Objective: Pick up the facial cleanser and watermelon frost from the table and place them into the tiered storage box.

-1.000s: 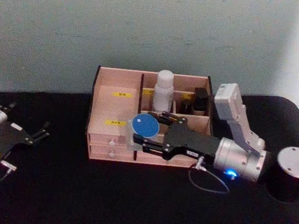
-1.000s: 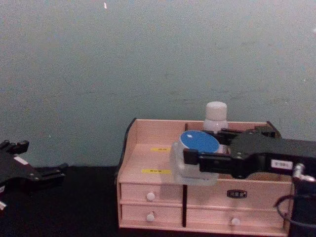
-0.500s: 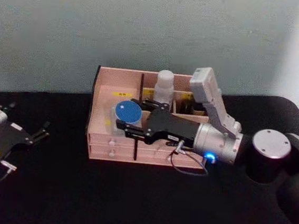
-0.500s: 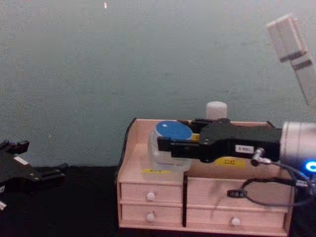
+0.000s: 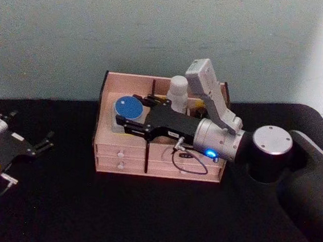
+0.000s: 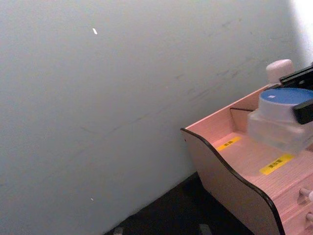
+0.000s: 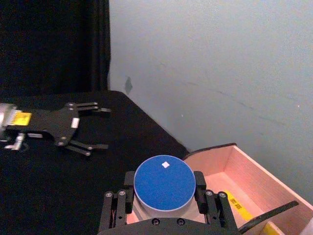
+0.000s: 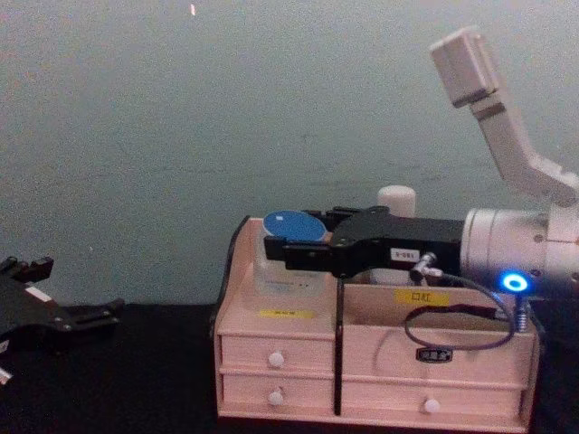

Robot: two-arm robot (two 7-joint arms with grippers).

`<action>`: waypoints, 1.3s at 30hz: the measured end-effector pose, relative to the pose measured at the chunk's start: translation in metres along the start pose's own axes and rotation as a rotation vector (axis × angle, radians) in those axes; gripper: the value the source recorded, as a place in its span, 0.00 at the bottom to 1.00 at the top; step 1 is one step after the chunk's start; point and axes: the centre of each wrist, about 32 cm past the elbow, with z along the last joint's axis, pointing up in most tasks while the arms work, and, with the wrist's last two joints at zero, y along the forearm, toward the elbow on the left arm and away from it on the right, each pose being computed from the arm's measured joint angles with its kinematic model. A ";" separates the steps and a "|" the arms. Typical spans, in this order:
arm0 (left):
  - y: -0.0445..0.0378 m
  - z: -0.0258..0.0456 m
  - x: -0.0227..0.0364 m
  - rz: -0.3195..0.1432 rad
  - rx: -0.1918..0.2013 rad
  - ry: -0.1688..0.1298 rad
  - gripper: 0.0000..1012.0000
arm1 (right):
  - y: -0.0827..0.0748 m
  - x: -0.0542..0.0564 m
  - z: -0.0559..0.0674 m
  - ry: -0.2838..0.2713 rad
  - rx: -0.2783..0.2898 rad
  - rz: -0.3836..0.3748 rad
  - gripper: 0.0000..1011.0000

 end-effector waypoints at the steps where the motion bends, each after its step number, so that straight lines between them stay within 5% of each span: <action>1: 0.0000 0.0000 0.0000 0.000 0.000 0.000 0.99 | 0.001 0.001 0.000 0.001 -0.002 -0.003 0.70; 17: 0.0000 0.0000 0.0000 0.000 0.000 0.000 0.99 | 0.022 0.014 -0.006 0.048 -0.030 -0.047 0.70; 39: 0.0000 0.0000 0.0000 0.000 0.000 0.000 0.99 | 0.028 0.016 -0.012 0.085 -0.072 -0.050 0.70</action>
